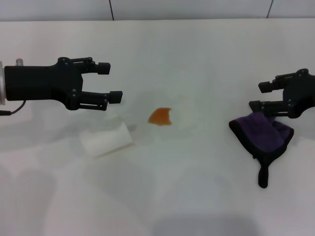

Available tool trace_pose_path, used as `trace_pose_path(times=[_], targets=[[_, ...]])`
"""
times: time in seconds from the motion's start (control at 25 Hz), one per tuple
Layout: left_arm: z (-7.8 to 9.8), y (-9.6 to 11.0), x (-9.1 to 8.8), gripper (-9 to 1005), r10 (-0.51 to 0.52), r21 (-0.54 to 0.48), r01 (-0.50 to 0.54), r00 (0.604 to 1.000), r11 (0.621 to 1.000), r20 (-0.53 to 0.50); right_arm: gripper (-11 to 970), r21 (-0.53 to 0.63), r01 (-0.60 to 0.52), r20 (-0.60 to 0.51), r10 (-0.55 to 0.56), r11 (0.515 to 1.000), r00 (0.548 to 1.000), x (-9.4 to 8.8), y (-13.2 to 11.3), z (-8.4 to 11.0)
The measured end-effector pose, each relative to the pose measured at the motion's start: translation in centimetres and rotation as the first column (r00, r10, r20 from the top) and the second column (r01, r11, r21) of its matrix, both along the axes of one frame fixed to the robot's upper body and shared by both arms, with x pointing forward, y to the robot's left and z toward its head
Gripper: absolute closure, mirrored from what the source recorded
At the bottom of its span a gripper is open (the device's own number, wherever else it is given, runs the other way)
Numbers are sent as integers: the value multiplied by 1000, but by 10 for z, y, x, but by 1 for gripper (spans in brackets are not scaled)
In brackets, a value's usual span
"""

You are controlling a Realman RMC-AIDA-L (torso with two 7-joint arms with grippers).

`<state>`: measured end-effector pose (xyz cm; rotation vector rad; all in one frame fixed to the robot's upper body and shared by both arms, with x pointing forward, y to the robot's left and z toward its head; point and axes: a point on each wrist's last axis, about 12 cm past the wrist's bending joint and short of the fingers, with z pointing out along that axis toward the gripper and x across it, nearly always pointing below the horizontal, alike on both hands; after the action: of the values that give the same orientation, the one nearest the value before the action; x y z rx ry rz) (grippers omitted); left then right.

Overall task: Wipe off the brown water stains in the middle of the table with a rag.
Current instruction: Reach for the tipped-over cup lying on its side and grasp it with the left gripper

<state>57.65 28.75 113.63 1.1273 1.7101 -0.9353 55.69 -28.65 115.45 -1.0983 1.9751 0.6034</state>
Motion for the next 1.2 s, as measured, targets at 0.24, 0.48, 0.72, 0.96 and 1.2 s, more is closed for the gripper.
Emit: trace_pose_path(times=[0.24,0.48,0.72,0.96,1.2], targets=[[2,1,1,137,13,-11,-13,1000,1000,-7,399,3,4,6,-4,1000,1000,1,0,1],[16,7,5,137,22,13,-21,1000,1000,-3,400,3,4,9,-4,1000,1000,1,0,2],[31,11,9,137,17,78,-14,999,997,-37,400,10,7,10,-7,1000,1000,1,-1,2],[48,7,17,138,-15,224,40,993,974,-114,399,12,13,16,-13,1000,1000,2,-1,2],[62,2,25,138,-21,312,78,983,947,-183,399,19,17,18,-17,1000,1000,3,0,3]])
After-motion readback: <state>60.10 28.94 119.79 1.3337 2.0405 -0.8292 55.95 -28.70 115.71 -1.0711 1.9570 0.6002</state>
